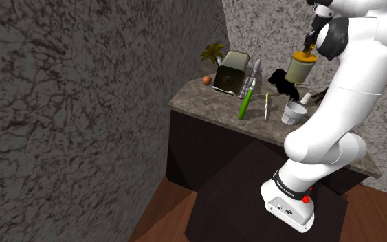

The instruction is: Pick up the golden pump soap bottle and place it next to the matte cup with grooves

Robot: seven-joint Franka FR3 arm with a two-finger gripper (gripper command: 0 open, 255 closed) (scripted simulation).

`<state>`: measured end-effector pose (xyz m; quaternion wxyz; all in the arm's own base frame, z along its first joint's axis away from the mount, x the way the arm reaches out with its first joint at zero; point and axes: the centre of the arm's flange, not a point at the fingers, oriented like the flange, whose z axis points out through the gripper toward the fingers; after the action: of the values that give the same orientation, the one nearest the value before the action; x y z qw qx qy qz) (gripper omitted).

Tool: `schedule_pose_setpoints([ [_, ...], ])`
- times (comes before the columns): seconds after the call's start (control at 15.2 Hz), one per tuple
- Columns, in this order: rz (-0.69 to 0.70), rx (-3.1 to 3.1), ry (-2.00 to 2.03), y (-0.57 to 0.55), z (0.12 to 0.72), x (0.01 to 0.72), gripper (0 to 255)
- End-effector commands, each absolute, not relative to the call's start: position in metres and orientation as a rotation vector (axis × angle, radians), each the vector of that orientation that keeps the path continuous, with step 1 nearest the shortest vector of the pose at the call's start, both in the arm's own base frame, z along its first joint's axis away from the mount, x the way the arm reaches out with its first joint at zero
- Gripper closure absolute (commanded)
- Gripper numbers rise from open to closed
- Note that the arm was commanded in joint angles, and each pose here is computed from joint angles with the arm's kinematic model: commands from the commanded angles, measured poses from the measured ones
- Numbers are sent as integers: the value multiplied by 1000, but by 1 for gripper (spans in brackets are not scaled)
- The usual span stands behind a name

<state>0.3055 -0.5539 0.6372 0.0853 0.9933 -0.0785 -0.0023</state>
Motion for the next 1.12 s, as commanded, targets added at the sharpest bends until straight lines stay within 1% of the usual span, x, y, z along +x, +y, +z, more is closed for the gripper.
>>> schedule_pose_setpoints([
  [0.0,-6,2960,-234,-553,627,306,255],
  [1.06,-6,2960,-234,-553,543,306,255],
])
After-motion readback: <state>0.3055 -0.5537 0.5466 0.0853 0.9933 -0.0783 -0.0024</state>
